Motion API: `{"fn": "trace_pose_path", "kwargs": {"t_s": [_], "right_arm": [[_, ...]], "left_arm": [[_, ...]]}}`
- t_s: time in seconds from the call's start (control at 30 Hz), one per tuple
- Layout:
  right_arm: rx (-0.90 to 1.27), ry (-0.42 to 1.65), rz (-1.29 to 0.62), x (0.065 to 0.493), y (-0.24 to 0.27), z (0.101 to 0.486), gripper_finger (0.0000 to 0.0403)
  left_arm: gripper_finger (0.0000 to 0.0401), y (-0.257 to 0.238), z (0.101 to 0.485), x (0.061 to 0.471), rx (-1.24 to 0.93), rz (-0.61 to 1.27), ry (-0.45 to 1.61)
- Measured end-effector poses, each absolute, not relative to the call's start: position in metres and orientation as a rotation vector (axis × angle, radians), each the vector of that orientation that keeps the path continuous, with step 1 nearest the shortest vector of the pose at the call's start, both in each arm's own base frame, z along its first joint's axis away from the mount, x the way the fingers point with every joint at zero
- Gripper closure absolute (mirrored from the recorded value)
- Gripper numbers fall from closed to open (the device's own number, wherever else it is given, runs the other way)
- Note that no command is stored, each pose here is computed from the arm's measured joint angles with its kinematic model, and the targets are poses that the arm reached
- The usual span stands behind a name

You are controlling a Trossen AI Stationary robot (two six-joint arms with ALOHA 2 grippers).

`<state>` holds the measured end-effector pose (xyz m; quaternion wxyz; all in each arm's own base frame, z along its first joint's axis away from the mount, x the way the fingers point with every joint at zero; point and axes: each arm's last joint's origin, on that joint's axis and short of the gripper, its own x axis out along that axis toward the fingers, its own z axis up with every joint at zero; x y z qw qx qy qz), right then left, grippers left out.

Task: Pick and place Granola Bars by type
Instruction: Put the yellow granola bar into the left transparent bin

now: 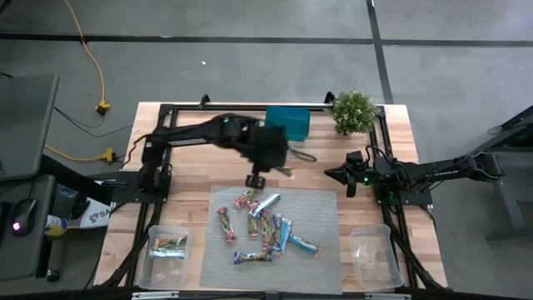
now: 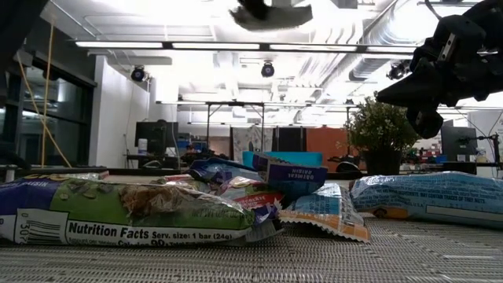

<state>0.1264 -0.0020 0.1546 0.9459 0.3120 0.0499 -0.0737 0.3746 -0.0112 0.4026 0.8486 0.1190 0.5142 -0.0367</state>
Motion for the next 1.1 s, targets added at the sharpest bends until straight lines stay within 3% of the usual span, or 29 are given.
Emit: {"fn": "trace_pose_path", "kwargs": {"t_s": [0.17, 0.43, 0.67, 0.93, 1.1], "right_arm": [[0.636, 0.101, -0.150, 0.126, -0.002, 0.155, 0.0402], [0.635, 0.102, -0.150, 0.126, -0.002, 0.155, 0.0402], [0.636, 0.104, -0.151, 0.126, -0.002, 0.154, 0.0402], [0.636, 0.103, -0.151, 0.126, -0.002, 0.155, 0.0402], [0.636, 0.103, -0.151, 0.126, -0.002, 0.155, 0.0402]], "left_arm": [[0.0368, -0.045, 0.424, 0.336, 0.227, 0.100, 1.118], [0.0368, -0.120, 0.433, 0.283, 0.083, 0.300, 0.964], [0.0368, -0.184, 0.390, 0.248, -0.127, 0.409, 0.979], [0.0368, -0.240, 0.317, 0.190, -0.333, 0.584, 1.148], [0.0368, -0.263, 0.294, 0.154, -0.336, 0.549, 1.324]]}}
